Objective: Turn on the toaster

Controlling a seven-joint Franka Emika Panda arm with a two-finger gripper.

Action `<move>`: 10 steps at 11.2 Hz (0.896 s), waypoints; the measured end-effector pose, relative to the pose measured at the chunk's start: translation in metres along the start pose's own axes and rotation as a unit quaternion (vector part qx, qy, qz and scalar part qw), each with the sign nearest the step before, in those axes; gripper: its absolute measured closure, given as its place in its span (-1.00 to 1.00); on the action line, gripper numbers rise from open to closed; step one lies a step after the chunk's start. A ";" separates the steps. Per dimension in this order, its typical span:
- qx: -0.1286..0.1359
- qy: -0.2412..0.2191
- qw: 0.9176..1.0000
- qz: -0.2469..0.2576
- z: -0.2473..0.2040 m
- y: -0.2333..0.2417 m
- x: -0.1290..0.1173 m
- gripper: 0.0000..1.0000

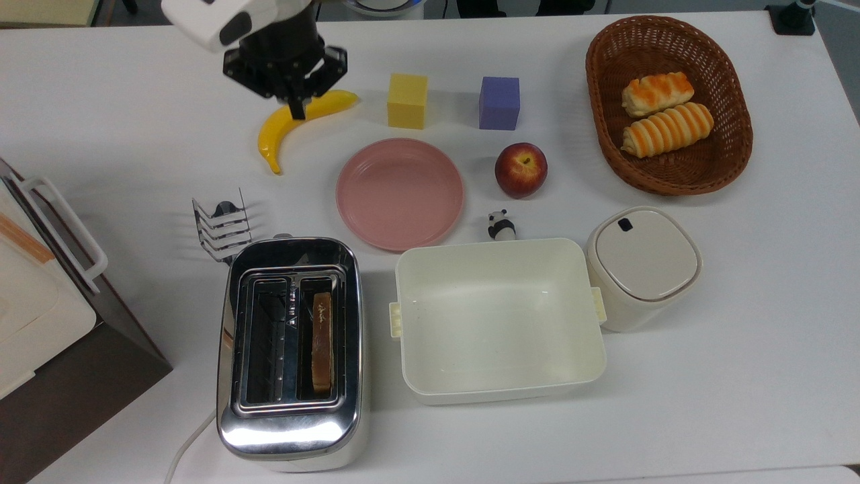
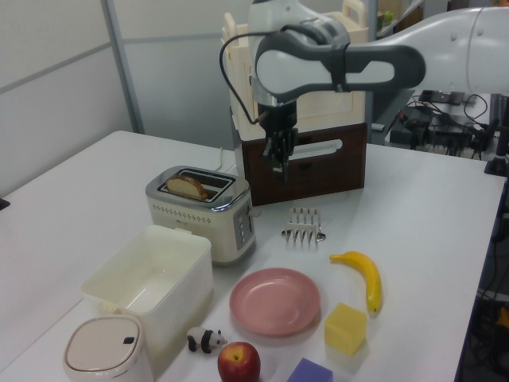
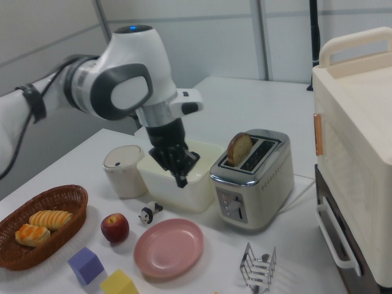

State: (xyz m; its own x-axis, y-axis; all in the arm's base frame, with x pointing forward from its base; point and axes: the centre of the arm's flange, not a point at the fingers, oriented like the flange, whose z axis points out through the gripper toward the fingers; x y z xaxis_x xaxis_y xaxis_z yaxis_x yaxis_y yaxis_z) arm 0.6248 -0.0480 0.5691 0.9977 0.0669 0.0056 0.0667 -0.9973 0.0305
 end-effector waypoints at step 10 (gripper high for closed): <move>-0.022 -0.027 0.999 -0.019 -0.035 -0.031 -0.031 -0.74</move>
State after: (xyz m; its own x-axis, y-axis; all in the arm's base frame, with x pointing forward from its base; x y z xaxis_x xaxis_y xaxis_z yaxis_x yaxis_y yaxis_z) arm 0.5911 -0.0185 0.6033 0.9936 0.1009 -0.0505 0.1045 -0.9918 0.0742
